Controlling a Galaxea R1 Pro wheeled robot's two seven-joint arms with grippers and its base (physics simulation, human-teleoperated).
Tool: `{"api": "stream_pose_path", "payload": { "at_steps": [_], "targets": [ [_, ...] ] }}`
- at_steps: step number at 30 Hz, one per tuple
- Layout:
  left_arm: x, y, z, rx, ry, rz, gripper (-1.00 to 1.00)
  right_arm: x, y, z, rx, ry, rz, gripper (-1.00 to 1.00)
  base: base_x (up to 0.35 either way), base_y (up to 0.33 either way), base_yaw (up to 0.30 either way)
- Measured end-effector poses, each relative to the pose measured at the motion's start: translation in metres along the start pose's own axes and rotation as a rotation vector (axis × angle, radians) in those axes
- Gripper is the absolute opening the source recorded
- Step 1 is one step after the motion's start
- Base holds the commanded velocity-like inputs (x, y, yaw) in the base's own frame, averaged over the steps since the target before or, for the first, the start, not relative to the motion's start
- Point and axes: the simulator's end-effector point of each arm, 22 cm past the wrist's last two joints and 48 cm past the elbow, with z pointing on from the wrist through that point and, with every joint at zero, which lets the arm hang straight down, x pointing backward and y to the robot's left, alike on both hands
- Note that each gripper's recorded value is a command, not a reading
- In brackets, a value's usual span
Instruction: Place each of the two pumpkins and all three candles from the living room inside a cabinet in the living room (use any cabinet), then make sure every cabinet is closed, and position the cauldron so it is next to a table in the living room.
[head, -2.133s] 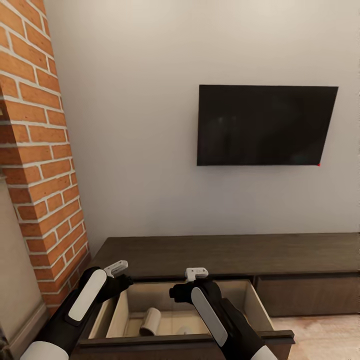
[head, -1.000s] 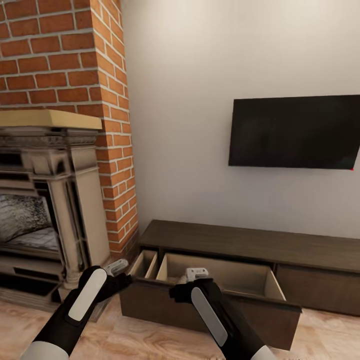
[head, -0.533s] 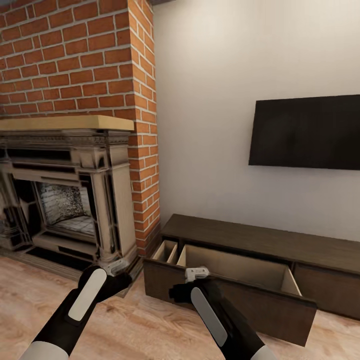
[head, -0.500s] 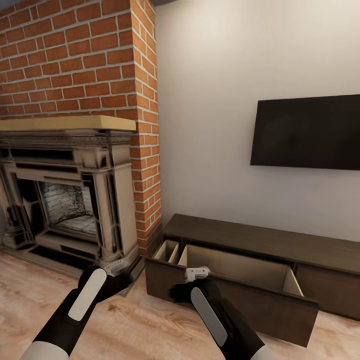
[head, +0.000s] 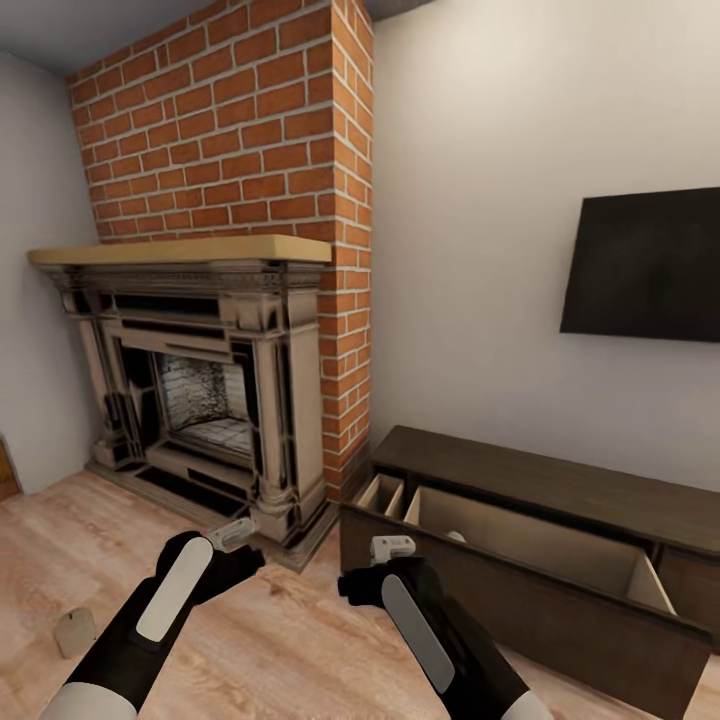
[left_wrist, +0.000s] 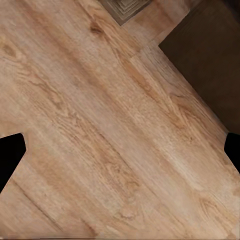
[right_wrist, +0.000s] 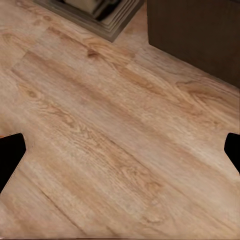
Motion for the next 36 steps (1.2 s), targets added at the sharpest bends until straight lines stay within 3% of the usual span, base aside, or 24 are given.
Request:
{"api": "stream_pose_path", "payload": {
  "at_steps": [14,30,36],
  "targets": [
    [0.0,-0.0003,-0.0001,0.001,0.0,0.0,1.0,0.0,0.0011,-0.0002,-0.001,0.0,0.0,1.0,-0.208,0.237,0.277],
    [0.0007,-0.0006,0.0,0.001,0.001,0.001,1.0,0.0002,0.0013,-0.0004,-0.001,0.001,-0.003,1.0,-0.085,0.287,0.277],
    [0.0005,-0.0002,0.0,0.001,0.001,-0.001,1.0,0.0002,0.0017,-0.0005,-0.001,0.001,-0.003,1.0,-0.002,0.078,0.277]
  ]
}}
